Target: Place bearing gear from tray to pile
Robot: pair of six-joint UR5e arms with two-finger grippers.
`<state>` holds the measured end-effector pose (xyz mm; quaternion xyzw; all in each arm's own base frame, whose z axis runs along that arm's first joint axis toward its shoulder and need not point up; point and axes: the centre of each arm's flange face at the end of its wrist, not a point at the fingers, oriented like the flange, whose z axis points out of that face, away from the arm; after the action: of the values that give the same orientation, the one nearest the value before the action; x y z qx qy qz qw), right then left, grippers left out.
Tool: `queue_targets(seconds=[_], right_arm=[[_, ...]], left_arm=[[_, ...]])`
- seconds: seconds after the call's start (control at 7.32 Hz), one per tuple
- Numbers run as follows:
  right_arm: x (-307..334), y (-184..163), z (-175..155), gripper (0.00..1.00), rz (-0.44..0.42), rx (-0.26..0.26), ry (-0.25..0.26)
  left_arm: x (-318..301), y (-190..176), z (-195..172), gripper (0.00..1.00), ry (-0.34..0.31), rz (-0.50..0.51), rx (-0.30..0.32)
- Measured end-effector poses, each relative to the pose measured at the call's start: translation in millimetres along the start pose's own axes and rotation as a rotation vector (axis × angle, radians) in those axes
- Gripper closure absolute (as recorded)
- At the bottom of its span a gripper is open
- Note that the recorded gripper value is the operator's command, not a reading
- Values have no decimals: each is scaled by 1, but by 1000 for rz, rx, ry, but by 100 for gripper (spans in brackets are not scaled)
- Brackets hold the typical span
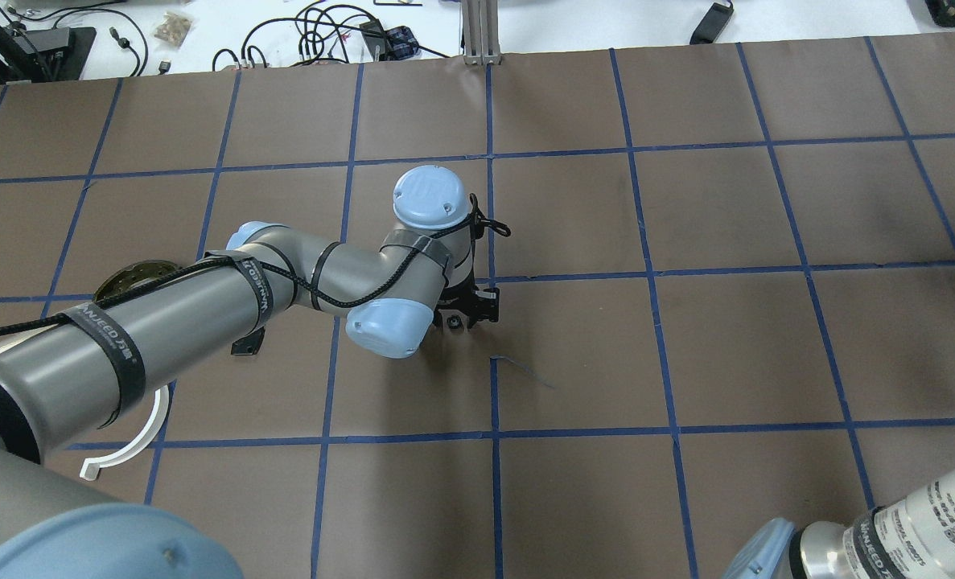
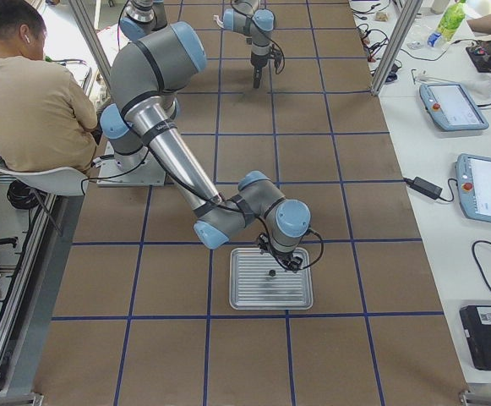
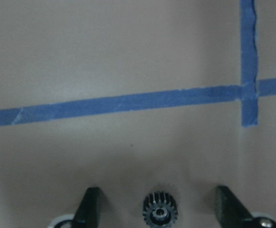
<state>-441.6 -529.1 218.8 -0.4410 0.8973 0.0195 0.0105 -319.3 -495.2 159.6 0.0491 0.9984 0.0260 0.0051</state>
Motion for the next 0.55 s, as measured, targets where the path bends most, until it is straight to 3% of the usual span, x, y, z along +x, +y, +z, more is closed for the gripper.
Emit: queue_targets(seconds=[0.27, 0.55], right_arm=[[7, 5, 21, 11, 7, -5, 11], [10, 6, 29, 27, 13, -8, 15]], left_arm=[[-1, -2, -4, 100, -6, 1, 10], [-12, -8, -29, 100, -43, -6, 42]])
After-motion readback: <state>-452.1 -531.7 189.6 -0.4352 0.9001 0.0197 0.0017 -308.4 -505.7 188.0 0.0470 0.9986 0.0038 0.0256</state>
